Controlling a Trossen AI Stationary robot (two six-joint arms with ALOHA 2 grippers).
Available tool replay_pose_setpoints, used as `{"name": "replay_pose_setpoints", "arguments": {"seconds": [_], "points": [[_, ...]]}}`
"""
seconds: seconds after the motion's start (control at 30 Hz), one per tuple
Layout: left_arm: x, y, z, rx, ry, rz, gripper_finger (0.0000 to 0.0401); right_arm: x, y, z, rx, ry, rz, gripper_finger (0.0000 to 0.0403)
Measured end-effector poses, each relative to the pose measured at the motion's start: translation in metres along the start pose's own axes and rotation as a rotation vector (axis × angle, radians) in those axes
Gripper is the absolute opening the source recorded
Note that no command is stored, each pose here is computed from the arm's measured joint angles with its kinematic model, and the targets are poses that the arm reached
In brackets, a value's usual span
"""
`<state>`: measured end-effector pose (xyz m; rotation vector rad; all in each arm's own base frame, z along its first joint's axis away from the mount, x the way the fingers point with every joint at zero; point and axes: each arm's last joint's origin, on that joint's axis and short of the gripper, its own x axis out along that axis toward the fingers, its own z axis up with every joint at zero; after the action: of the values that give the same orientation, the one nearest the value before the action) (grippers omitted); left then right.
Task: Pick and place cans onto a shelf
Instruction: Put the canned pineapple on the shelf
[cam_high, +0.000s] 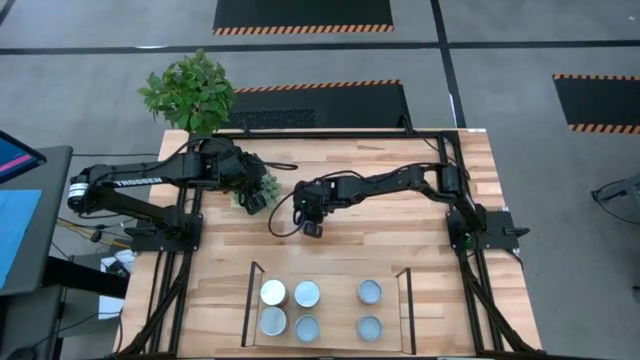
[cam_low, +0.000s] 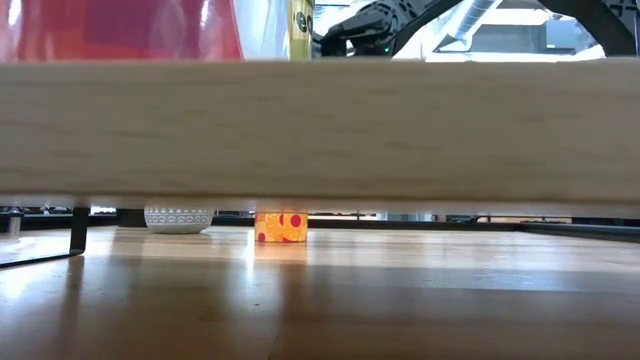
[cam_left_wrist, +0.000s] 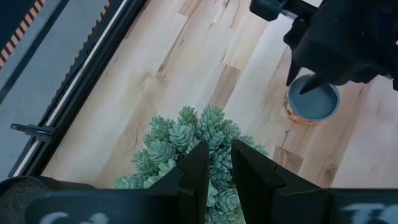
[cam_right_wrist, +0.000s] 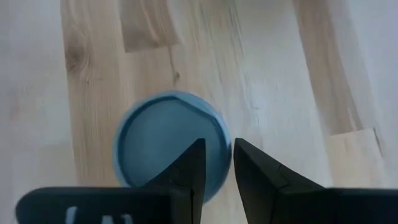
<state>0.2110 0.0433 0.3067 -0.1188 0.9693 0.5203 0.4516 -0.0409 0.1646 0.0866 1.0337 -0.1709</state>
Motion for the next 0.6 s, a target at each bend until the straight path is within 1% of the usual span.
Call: {"name": "replay_pose_setpoints", "arguments": {"seconds": [0.33,0.6], "points": [[0.0,0.0,0.0,0.0,0.0,0.0,0.0059,0.002,0.007,-0.006,-0.007,0.035,0.011,0.0107],[0.0,0.0,0.0,-0.023,0.0,0.0,0.0059,0.003,0.011,-0.011,0.056,0.058,0.007,0.0106]]}}
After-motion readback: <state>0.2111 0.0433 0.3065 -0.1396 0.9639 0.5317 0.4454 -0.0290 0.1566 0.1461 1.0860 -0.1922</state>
